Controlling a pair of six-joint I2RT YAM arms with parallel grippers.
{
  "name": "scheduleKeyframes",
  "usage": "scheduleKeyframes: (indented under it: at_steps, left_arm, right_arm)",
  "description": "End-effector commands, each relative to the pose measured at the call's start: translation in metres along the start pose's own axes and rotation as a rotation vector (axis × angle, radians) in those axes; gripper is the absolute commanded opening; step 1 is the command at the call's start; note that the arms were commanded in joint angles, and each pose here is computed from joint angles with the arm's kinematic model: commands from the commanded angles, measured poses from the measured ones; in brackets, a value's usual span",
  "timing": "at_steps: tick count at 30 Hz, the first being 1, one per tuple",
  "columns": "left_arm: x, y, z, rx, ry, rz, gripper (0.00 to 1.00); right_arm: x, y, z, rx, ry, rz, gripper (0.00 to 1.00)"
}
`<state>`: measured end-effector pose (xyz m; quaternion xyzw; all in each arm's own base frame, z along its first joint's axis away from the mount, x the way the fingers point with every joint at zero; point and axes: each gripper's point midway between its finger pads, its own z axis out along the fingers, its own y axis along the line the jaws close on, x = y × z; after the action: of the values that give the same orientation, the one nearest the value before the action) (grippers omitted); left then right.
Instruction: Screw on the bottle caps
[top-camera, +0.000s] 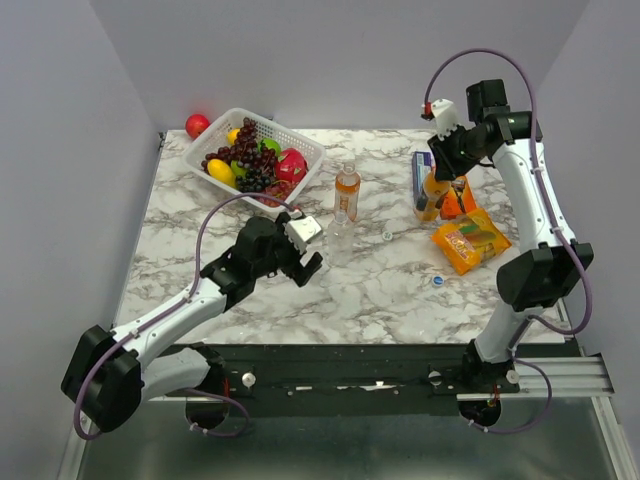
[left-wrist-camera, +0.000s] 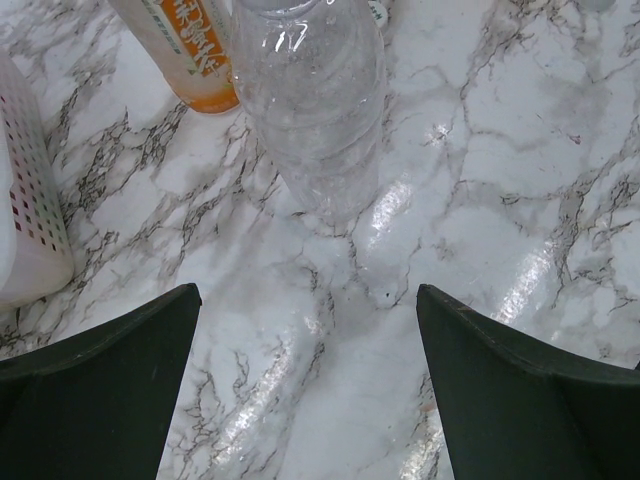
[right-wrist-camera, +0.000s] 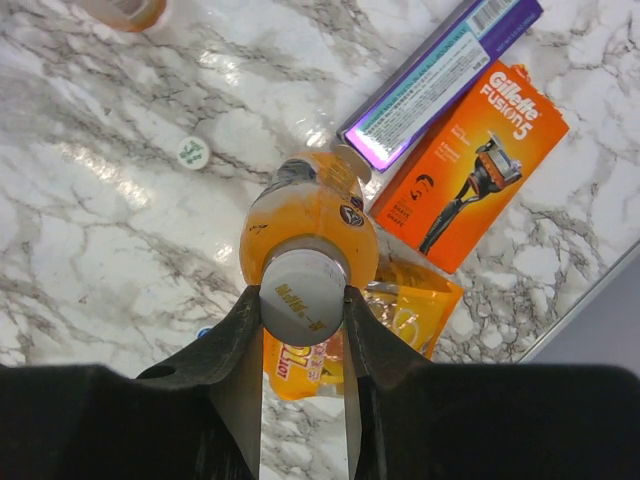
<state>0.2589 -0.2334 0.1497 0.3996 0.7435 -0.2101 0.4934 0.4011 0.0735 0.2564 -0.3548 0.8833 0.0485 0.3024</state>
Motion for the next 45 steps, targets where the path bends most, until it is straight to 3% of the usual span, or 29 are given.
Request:
scheduleKeyframes:
  at_steps: [1, 11, 17, 28, 39, 45]
  left_arm:
    - [-0.015, 0.003, 0.001, 0.013, -0.018, 0.007, 0.99]
    - [-0.015, 0.008, 0.004, 0.005, -0.007, 0.011, 0.99]
    - [-0.012, 0.01, 0.003, 0.0, 0.0, 0.01, 0.99]
    - [-0.009, 0.007, 0.005, 0.016, 0.003, 0.001, 0.99]
    - [-0.008, 0.007, 0.006, 0.018, 0.006, 0.002, 0.99]
    - [-0.005, 0.006, 0.007, 0.021, 0.012, 0.0, 0.99]
  right_arm:
    - [-0.007, -0.028, 0.008, 0.055, -0.023, 0.02, 0.01]
    - [0.002, -0.023, 0.016, 0.016, 0.0, 0.013, 0.02]
    - [-0.011, -0.013, -0.013, -0.001, -0.055, -0.002, 0.02]
    - [0.02, 0.015, -0.008, -0.087, -0.003, 0.018, 0.03]
    - [0.013, -0.002, 0.004, -0.035, -0.004, 0.024, 0.1]
    - [0.016, -0.003, 0.012, -0.043, 0.011, 0.036, 0.21]
